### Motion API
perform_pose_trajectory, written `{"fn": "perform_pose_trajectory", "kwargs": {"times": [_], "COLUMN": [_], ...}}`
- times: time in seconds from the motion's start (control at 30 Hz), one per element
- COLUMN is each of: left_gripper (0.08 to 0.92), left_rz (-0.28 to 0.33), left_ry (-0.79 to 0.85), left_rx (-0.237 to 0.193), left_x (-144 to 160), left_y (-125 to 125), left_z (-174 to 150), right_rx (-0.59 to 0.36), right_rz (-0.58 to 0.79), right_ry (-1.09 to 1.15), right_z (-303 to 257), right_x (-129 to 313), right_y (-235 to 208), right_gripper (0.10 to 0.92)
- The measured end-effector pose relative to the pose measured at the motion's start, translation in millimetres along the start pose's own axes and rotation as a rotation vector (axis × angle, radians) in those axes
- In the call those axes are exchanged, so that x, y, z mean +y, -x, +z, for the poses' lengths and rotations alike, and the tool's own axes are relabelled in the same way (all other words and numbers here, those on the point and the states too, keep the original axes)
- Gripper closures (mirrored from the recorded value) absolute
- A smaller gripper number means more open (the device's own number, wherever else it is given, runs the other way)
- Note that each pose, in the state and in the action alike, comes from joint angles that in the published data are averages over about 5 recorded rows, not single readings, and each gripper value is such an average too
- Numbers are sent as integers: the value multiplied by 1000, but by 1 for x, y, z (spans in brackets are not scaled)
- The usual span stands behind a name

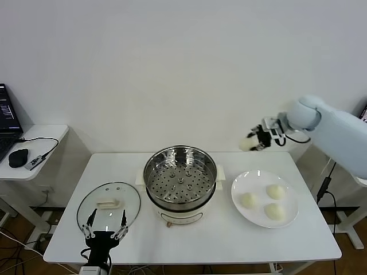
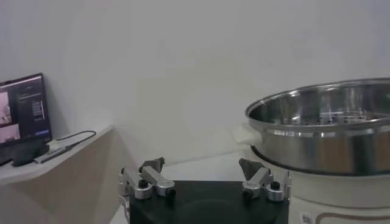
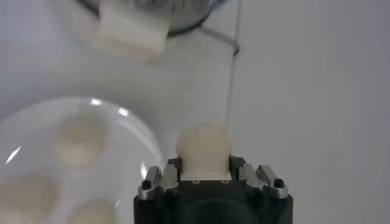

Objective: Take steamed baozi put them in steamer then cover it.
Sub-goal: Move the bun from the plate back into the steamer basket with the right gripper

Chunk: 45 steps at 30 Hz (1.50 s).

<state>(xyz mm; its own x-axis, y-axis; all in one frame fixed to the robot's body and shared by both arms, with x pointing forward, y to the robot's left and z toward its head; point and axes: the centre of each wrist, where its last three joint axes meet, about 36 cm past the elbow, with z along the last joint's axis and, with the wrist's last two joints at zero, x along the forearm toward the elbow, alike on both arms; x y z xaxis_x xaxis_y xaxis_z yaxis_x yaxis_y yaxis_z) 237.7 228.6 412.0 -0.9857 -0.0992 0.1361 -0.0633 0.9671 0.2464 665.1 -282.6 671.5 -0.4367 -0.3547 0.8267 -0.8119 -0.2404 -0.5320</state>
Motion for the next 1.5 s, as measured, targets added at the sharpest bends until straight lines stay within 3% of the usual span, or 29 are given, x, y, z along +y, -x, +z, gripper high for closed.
{"fn": "perform_pose_trajectory", "kwargs": {"times": [0.6, 1.1, 1.5], "left_gripper": [177, 177, 177], "left_rz": [-5, -6, -9], "left_ry": [-3, -6, -1], "left_rx": [7, 10, 6], "left_x": [4, 5, 7], "left_y": [2, 6, 8], "left_z": [-1, 1, 1], "right_rx": [-146, -144, -138], "right_rz": [-77, -70, -58], "right_ry": [-355, -650, -720], "right_z": [-121, -137, -134], "right_x": [-15, -10, -10], "right_y": [80, 147, 172], "right_gripper": [521, 522, 495]}}
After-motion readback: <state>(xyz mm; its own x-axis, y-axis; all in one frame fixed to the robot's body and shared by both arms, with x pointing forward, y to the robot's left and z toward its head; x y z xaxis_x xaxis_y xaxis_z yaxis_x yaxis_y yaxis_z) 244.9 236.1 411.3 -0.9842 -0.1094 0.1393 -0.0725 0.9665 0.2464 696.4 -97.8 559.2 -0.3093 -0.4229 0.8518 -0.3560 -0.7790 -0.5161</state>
